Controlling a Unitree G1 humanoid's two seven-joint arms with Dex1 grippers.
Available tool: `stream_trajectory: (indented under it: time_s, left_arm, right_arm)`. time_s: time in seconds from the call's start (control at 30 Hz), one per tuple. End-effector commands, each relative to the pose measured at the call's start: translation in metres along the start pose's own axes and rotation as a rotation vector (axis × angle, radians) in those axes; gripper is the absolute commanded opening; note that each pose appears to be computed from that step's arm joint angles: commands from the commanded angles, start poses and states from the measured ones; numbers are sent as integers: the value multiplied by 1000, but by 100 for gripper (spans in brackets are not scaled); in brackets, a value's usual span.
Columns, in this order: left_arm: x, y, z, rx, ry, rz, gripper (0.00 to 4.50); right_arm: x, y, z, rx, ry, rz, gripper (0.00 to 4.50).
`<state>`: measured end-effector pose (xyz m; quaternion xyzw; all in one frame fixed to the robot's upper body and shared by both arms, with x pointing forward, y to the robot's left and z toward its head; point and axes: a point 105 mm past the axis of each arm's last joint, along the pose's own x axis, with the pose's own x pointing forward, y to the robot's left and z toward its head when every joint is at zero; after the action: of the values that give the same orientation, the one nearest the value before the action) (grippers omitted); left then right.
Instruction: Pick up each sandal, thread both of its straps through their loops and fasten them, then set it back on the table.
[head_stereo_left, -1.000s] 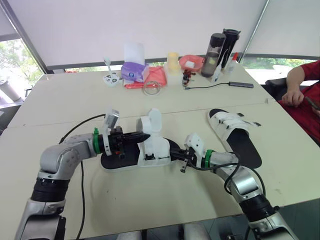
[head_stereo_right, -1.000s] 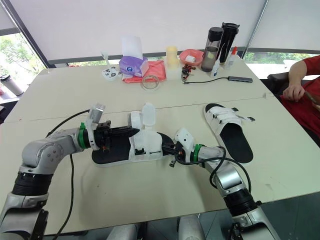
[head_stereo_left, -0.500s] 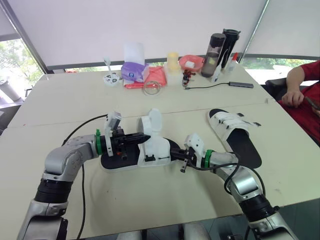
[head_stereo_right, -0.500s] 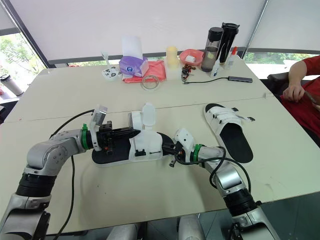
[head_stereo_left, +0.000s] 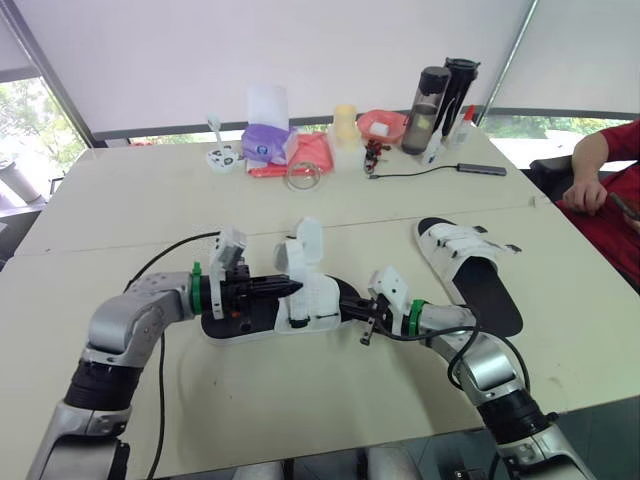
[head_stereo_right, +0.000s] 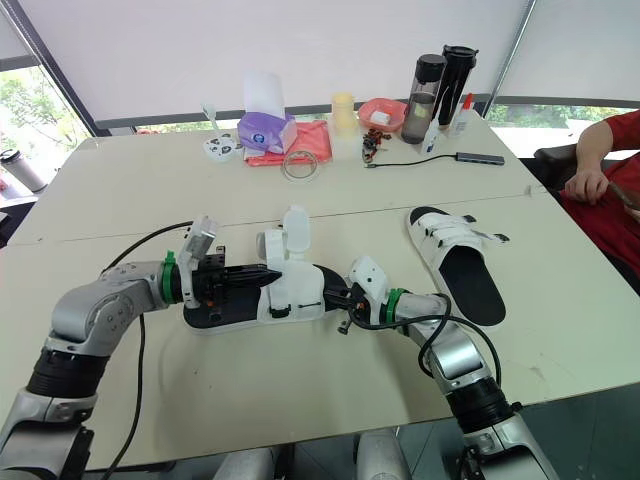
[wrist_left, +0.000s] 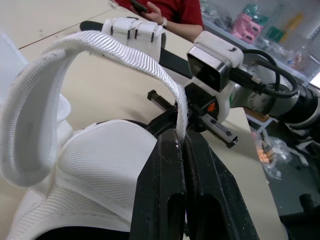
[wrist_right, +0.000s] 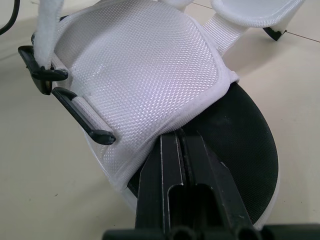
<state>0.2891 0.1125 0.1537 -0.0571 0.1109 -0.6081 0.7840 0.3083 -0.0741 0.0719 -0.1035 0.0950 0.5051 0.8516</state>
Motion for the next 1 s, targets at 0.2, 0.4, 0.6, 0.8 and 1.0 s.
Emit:
stream_trajectory:
  time_s: [0.2, 0.4, 0.6, 0.8, 1.0]
  left_arm:
    - [-7, -2, -20, 26, 67, 23, 4]
    - [-2, 6, -17, 44, 35, 72, 4]
    - [-3, -1, -16, 38, 36, 37, 4]
    - [-12, -1, -4, 4, -1, 46, 274]
    - [-26, -8, 6, -55, -39, 67, 447]
  right_arm:
    - [4, 14, -51, 105, 173, 19, 0]
    - [3, 13, -51, 105, 173, 18, 0]
    - [4, 12, -51, 103, 174, 18, 0]
    - [4, 12, -51, 102, 176, 21, 0]
    - [5, 12, -52, 104, 176, 21, 0]
